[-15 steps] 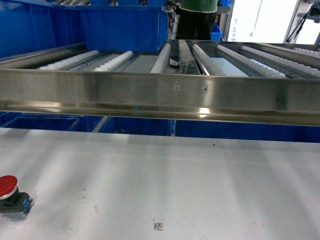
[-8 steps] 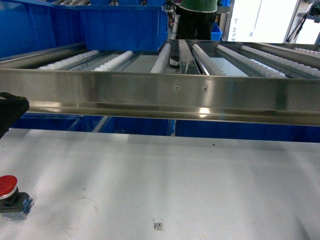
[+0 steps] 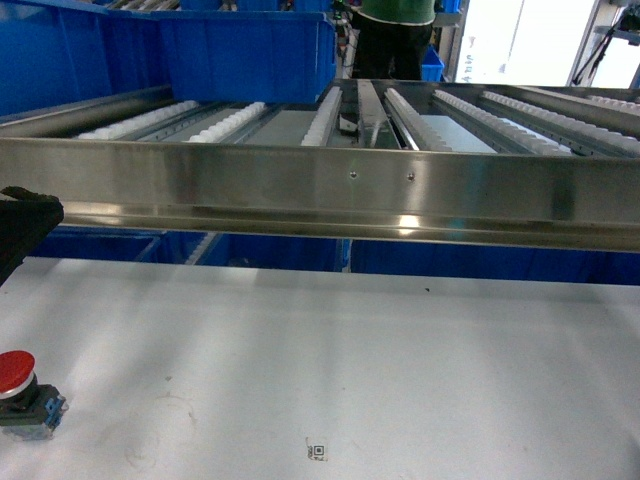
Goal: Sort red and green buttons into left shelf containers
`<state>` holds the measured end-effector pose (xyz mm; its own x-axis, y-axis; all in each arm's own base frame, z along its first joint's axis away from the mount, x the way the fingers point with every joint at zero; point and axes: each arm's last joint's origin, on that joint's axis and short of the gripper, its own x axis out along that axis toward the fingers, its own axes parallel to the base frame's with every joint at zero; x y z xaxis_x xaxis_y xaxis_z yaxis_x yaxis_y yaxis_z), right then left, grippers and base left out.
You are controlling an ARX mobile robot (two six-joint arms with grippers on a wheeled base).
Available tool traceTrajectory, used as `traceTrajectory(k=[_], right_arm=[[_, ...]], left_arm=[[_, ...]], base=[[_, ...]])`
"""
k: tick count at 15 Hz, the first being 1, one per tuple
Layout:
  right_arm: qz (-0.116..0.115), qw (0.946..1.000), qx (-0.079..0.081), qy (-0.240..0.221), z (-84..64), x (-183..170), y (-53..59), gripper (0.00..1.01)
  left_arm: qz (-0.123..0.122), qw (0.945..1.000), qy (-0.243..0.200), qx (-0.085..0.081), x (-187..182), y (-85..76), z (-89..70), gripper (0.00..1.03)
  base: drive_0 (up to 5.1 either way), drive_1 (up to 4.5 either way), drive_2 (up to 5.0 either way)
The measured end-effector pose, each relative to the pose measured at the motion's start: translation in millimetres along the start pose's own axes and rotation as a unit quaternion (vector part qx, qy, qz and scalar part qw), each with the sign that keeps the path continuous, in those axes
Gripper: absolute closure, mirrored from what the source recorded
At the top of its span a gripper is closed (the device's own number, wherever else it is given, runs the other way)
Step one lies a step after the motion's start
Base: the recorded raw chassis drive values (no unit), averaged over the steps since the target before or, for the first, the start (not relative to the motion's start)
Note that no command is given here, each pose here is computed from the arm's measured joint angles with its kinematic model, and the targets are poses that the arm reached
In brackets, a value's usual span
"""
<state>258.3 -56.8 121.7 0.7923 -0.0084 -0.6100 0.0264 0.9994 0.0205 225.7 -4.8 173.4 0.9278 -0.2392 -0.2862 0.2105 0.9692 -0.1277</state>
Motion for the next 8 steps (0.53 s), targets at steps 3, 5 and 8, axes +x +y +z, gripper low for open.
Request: traceTrajectory(k=[3,5,8], right_arm=[[0.001,0.9994,-0.005,0.034,-12.8,16.3,-1.7,0.03],[-0.002,0.9986,-0.019,0.050,-18.3,25.5,-3.4,0.03],[-0.012,0.9973,-0.026,0.067,-23.1,35.6,-14.7,0.03]], left_arm=[[0.000,1.0000,0.000,0.000,0.0,0.0,0.0,0.05],[0.000,1.0000,0.000,0.000,0.0,0.0,0.0,0.05],[0.000,1.0000,0.000,0.000,0.0,0.0,0.0,0.05]], base=[[0.0,0.00,0.0],[0.0,0.00,0.0],[0.0,0.00,0.0]])
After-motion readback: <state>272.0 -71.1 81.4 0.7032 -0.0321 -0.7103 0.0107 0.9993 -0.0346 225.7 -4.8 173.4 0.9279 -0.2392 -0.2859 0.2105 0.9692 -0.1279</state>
